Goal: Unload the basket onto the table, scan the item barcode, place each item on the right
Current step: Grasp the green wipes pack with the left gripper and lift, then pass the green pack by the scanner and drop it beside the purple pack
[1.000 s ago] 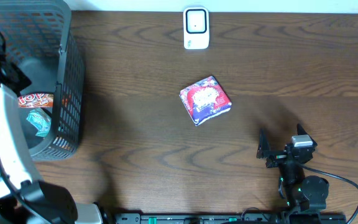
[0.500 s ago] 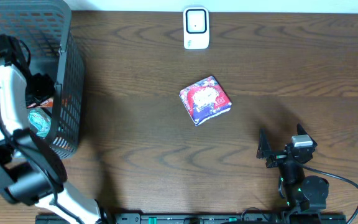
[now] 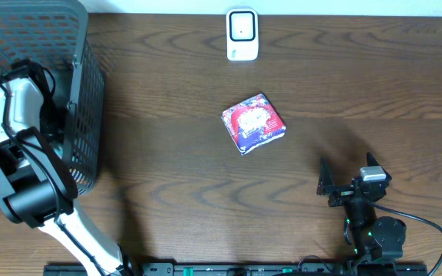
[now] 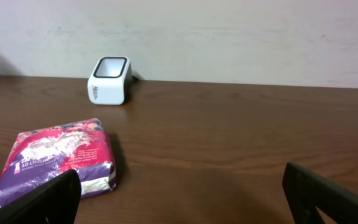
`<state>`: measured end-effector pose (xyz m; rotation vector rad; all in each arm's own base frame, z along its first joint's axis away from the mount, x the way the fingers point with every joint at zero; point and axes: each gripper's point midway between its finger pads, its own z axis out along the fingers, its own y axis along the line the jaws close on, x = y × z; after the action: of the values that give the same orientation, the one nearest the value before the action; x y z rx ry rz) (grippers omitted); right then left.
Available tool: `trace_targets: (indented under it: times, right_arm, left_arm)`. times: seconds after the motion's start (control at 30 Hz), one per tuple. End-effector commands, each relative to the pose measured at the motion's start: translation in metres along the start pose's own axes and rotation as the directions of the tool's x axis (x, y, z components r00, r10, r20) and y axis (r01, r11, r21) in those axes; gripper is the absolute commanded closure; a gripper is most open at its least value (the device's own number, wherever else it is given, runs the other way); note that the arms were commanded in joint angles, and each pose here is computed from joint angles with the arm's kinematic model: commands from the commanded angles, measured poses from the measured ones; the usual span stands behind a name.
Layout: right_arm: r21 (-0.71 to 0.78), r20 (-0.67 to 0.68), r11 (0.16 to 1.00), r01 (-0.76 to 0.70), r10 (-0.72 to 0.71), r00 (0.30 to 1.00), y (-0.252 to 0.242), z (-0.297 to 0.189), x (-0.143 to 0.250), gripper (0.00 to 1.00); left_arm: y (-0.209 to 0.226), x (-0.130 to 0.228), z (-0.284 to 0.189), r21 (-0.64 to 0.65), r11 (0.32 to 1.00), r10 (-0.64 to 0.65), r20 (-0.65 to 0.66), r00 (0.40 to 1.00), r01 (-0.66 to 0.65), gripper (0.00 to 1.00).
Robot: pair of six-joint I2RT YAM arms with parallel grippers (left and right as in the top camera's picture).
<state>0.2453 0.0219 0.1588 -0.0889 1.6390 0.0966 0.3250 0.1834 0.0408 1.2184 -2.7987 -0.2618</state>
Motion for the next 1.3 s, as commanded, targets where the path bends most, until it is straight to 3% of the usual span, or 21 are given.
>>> trace_targets:
  times: [0.0,0.07,0.23,0.4,0.5,0.7,0.83,0.93,1.07,1.17,1.27]
  right_arm:
    - [-0.004,-0.001,1.0,0.012,-0.012,1.0,0.001,0.0,0.001,0.01]
    - [-0.004,-0.001,1.0,0.012,-0.012,1.0,0.001,0.0,0.001,0.01]
    - [-0.004,-0.001,1.0,0.012,-0.012,1.0,0.001,0.0,0.001,0.01]
    - [-0.004,-0.001,1.0,0.012,-0.012,1.0,0.001,0.0,0.001,0.01]
    - [-0.004,-0.001,1.0,0.012,-0.012,1.0,0.001,0.0,0.001,0.01]
    - [-0.004,-0.001,1.0,0.012,-0.012,1.0,0.001,0.0,0.001,0.01]
    - [-0.004,-0.001,1.0,0.012,-0.012,1.0,0.001,0.0,0.001,0.01]
    - [-0.004,-0.001,1.0,0.012,-0.012,1.0,0.001,0.0,0.001,0.01]
    - [-0.004,-0.001,1.0,0.012,-0.012,1.0,0.001,0.0,0.001,0.01]
    - [-0.004,-0.001,1.0,0.012,-0.012,1.0,0.001,0.0,0.001,0.01]
    - [-0.004,-0.001,1.0,0.012,-0.012,1.0,0.001,0.0,0.001,0.01]
  left_arm:
    - [0.006,0.007,0.011,-0.041,0.999,0.006,-0.033,0.999,-0.008,0.71]
    - [0.006,0.005,0.007,-0.036,0.999,0.008,-0.021,1.0,-0.009,0.91]
    - [0.006,-0.008,-0.026,-0.003,1.0,-0.007,0.056,0.998,0.008,0.93]
    - [0.011,-0.028,-0.096,0.078,0.996,-0.053,0.236,0.97,0.036,0.93]
    - [0.018,-0.037,-0.152,0.152,0.987,-0.104,0.386,0.917,0.048,0.93]
    - [0.034,-0.034,-0.261,0.332,0.943,-0.244,0.637,0.732,0.025,0.93]
    - [0.008,-0.008,-0.331,0.522,0.83,-0.285,0.7,0.655,-0.198,0.93]
    - [-0.028,0.027,-0.383,0.613,0.654,-0.262,0.733,0.627,-0.444,0.93]
    - [-0.077,0.081,-0.432,0.602,0.423,-0.195,0.79,0.581,-0.677,0.93]
    - [-0.114,0.112,-0.429,0.589,0.358,-0.108,0.797,0.594,-0.725,0.93]
    - [-0.149,0.135,-0.398,0.589,0.376,0.014,0.768,0.64,-0.715,0.93]
